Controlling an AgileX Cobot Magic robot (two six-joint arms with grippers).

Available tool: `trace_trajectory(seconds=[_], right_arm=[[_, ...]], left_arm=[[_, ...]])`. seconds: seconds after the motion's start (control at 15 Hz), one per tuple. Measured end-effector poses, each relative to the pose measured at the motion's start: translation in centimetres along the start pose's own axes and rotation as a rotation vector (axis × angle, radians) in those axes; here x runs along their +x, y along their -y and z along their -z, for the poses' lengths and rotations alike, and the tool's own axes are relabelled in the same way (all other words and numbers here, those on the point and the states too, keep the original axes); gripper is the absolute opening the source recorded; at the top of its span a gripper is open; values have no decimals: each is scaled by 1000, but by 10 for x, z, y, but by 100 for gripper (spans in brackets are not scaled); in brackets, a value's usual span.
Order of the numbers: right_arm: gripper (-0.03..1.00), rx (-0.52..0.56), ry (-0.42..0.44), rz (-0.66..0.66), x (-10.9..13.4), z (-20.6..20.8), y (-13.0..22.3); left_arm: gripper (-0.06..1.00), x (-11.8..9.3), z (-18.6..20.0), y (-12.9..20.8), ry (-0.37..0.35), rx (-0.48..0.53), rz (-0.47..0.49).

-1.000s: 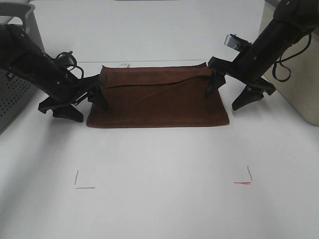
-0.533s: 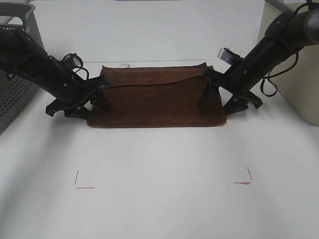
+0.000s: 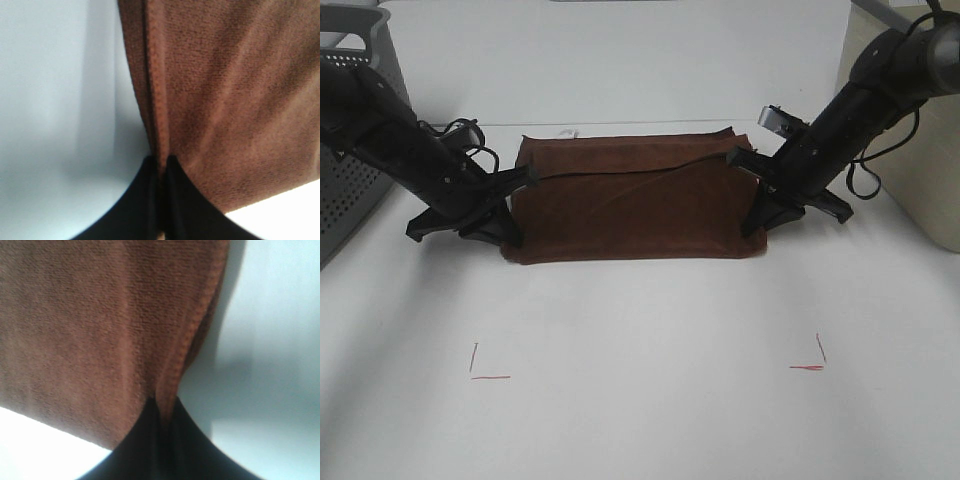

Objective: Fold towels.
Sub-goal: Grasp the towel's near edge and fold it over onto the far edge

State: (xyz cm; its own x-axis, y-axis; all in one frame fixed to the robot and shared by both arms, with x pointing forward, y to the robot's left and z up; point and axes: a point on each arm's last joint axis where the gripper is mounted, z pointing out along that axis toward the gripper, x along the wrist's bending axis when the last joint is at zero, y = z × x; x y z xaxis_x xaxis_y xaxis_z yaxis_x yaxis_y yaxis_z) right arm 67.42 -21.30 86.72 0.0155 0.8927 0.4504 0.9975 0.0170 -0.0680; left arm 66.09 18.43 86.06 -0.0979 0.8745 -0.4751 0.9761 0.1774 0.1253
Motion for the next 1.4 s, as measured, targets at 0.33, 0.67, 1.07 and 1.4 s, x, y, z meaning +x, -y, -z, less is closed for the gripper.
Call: trace_trajectory(seconds=[0.33,0.67,1.07,1.4], right_arm=[[0,43,24,-47,-1,10,53],[0,106,48,-91,-8,5,111],[0,-11,36,-8,8,31,81],[0,-185,15,81,31,66,30]], left_arm=[[1,6,26,38,-43,43,15],[1,17,50,89,-86,73,34],[1,-7,68,58,-23,-52,56],[1,-31,71,4,39,-165,54]])
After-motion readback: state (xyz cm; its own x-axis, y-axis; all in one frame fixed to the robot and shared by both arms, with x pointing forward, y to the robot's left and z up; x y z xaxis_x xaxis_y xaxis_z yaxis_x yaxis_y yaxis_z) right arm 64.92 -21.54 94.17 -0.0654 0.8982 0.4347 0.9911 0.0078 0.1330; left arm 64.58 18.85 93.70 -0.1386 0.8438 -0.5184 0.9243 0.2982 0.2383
